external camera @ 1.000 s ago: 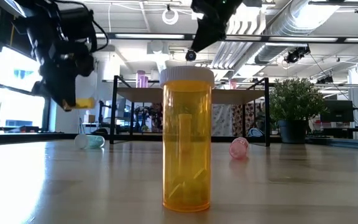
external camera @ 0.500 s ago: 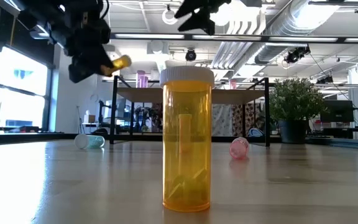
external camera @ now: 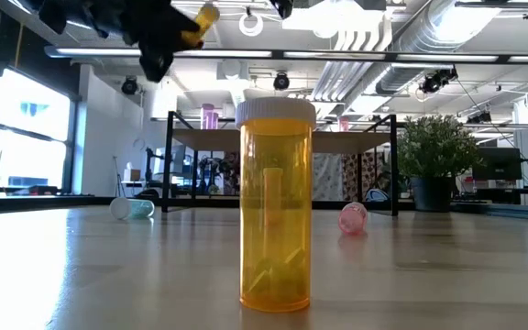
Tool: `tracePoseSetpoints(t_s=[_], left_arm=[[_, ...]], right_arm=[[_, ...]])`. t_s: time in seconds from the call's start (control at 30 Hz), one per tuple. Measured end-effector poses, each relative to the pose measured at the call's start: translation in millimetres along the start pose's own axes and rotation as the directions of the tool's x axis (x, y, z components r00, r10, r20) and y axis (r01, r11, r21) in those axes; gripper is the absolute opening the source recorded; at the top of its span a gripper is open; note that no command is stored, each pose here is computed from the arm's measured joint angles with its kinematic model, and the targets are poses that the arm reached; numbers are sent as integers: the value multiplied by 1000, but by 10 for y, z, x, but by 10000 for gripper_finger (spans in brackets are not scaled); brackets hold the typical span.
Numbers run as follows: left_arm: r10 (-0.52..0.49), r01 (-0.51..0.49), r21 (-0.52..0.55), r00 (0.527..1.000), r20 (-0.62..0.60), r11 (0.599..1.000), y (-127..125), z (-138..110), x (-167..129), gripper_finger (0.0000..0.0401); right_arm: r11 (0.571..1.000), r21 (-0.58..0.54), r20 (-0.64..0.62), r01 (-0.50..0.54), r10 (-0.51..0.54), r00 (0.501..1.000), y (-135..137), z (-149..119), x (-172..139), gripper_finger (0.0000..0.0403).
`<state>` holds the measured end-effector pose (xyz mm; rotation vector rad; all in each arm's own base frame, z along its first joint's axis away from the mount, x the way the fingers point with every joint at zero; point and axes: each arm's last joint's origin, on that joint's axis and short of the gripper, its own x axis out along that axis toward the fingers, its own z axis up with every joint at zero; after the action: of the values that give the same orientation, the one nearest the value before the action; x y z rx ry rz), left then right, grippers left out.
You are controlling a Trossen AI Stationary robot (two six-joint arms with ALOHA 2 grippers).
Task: Pick and place medicine bottles onto shelf by color
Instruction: Put the left yellow pill bottle on the shelf aligned with the yellow pill bottle
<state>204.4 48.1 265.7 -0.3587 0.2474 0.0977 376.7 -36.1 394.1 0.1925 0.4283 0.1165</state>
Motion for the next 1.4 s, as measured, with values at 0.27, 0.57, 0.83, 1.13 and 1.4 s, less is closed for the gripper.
tracePoseSetpoints(t_s=[0.27, 0.57, 0.83, 1.13, 1.4], left_arm=[[-65, 50, 115, 990, 125, 992, -89, 117, -2, 97], [-91, 56, 155, 969, 230, 986, -130, 209, 8, 97], [-38, 3, 139, 967, 252, 990, -107, 212, 36, 97], [-29, -9, 134, 959, 282, 991, -106, 252, 84, 97], [-31, -3, 136, 968, 247, 991, -101, 324, 268, 97]], right_arm=[[998, -22, 71, 61, -59, 996, 85, 54, 22, 184], [999, -13, 103, 48, -47, 994, 96, 85, 20, 184], [999, 26, 121, 38, -41, 992, 100, 103, 18, 184], [997, 40, 113, 70, -75, 991, 83, 88, 34, 184], [996, 44, 93, 75, -79, 993, 79, 68, 37, 184]])
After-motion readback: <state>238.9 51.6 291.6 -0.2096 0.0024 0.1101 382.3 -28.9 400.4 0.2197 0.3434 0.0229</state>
